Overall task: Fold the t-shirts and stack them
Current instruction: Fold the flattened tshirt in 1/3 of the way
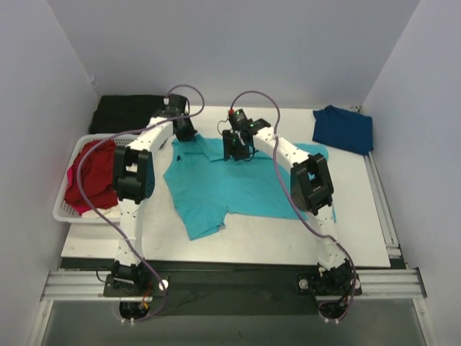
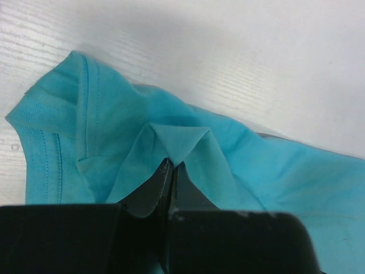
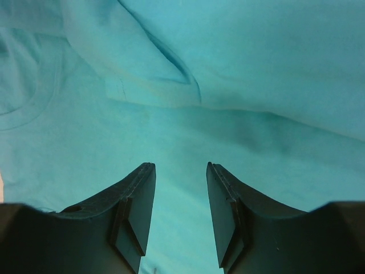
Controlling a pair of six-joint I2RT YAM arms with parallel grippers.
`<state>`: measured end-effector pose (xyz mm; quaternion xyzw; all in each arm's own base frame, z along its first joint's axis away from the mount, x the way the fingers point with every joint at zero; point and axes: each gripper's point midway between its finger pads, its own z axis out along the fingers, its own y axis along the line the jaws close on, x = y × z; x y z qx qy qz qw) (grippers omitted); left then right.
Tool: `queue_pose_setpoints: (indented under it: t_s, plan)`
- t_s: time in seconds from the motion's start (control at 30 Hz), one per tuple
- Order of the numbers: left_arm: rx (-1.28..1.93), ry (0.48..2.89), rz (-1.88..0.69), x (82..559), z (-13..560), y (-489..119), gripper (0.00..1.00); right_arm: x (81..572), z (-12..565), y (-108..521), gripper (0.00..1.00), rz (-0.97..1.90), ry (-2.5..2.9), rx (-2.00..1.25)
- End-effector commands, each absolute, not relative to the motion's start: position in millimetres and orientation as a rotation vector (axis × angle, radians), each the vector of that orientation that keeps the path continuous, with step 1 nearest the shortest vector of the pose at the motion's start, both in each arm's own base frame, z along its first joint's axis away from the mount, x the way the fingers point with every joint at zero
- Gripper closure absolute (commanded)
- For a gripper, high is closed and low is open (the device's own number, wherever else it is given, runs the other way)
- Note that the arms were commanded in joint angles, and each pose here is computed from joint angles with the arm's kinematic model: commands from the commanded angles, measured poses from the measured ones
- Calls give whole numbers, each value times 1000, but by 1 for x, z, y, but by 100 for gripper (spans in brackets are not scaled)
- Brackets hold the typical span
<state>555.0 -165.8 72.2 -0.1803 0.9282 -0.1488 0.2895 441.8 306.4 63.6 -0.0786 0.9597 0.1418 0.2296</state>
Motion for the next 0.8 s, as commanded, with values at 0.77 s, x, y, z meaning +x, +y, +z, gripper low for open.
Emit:
queue_pose_setpoints:
  t_s: [0.77]
  plan:
    - [-521, 2555, -341, 554, 41, -139, 100, 472, 42, 391, 59, 600, 2540, -159]
